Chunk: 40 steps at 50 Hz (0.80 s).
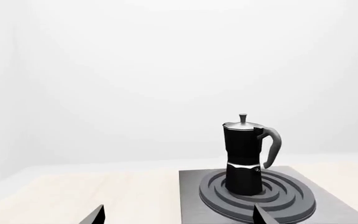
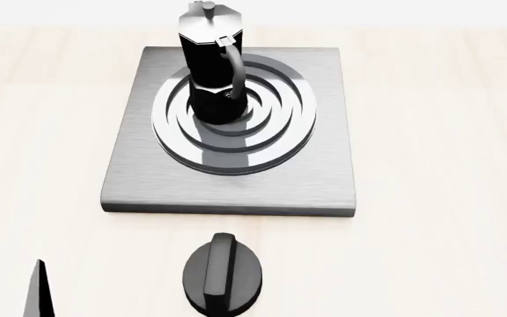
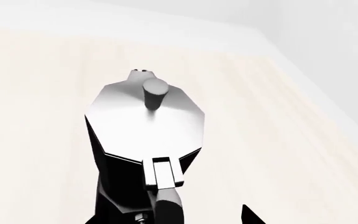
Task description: Put both moka pots on the stove.
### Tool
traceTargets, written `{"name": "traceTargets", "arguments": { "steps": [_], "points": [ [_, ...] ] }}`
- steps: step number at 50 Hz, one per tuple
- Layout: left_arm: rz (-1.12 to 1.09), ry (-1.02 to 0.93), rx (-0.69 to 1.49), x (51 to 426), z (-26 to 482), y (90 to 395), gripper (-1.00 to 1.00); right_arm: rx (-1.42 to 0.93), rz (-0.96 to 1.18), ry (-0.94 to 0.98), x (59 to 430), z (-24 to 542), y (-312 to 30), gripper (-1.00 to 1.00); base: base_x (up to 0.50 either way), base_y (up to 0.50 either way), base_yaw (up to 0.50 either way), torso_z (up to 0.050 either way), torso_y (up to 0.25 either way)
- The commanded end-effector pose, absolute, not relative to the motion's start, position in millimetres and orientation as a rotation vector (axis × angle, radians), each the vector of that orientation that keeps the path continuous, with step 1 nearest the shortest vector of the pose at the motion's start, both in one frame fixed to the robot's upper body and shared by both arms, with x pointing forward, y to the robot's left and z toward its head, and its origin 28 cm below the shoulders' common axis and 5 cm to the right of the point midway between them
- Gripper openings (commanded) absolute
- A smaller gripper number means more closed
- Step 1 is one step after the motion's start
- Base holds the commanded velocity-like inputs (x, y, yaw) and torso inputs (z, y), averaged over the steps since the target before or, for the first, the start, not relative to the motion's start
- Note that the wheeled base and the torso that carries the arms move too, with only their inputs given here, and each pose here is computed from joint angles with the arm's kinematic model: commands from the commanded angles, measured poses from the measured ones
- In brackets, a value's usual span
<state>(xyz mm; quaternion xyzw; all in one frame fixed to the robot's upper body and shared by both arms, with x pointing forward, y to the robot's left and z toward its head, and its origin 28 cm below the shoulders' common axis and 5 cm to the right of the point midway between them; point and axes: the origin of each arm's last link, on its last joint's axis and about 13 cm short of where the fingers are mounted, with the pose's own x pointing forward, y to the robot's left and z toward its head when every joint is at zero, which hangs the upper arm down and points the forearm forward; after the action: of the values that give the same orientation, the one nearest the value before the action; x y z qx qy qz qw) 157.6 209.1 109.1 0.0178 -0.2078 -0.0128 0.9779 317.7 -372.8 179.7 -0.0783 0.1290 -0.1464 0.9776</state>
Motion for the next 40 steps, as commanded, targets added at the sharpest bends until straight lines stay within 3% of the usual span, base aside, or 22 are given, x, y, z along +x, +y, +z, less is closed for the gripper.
{"name": "traceTargets", "arguments": {
  "steps": [1,20,40],
  "points": [
    [-0.025,-0.418,0.037,157.8,108.8,209.1,1.00,-0.172,-0.306,0.282,325.5,172.2,-373.0,-1.00,0.00,0.00,0.00,0.000,0.000],
    [-0.021,-0.417,0.038,158.1,109.8,209.5,1.00,-0.180,-0.254,0.258,334.0,171.9,-363.4,-1.00,0.00,0.00,0.00,0.000,-0.001],
    [-0.024,-0.415,0.039,158.1,109.0,209.1,1.00,-0.236,-0.097,-0.036,357.8,239.9,-305.8,-1.00,0.00,0.00,0.00,0.000,0.000]
  ]
}}
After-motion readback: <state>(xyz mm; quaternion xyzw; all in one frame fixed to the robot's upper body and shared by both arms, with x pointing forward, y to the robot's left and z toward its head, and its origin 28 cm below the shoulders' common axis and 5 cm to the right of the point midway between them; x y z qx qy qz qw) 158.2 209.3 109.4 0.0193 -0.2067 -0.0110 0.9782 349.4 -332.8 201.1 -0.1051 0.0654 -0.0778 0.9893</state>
